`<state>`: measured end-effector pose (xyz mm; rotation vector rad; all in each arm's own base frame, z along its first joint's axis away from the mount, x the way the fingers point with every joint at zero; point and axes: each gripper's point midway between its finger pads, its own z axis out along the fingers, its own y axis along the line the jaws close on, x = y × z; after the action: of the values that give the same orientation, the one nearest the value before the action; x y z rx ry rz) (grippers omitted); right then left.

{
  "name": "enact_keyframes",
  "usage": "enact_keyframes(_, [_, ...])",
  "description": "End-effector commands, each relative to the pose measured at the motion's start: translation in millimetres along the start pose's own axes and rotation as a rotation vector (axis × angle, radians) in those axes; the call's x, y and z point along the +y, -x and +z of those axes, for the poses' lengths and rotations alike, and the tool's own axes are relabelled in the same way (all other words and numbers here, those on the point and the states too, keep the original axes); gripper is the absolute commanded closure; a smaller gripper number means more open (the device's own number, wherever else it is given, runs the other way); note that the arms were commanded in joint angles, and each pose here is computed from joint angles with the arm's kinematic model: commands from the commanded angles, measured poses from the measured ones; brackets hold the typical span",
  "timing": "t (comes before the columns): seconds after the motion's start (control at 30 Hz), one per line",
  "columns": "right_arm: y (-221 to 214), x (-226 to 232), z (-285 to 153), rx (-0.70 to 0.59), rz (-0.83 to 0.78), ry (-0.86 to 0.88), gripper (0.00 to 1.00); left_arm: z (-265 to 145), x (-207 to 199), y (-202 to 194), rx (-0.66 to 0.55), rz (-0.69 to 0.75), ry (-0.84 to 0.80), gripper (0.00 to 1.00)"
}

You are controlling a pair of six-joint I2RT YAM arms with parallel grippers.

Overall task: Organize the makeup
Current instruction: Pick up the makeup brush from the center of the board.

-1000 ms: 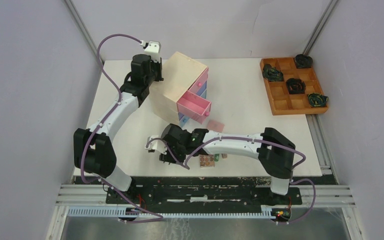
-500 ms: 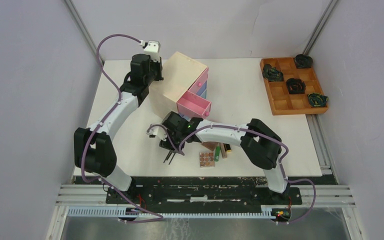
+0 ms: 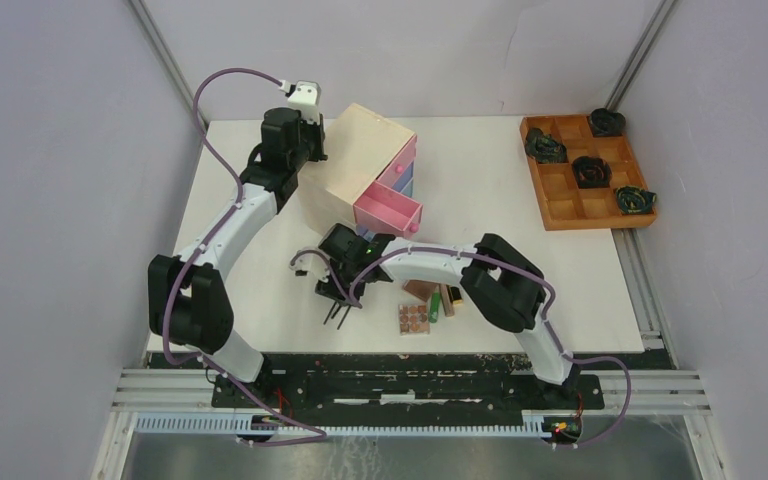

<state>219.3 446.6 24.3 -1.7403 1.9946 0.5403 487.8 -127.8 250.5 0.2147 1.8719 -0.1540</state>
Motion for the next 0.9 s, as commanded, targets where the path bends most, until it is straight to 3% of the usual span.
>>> enact_keyframes(0.0, [17.9, -5.0, 3.6, -0.047, -0.011, 0.007, 0.54, -14.8, 19.9, -154.4, 0.502, -0.009, 0.064, 0.97])
enact_keyframes(0.4, [20.8, -15.1, 14.9, -0.048, 0.012, 0.003, 0.55, -14.6, 20.4, -155.9, 0.507, -0.009, 0.066, 0.97])
enact_keyframes(0.87, [-1.9, -12.9, 20.6, -0.005, 0.052, -0.010, 0.76, -13.9, 20.1, -156.2, 0.506, -0.015, 0.063, 0.97])
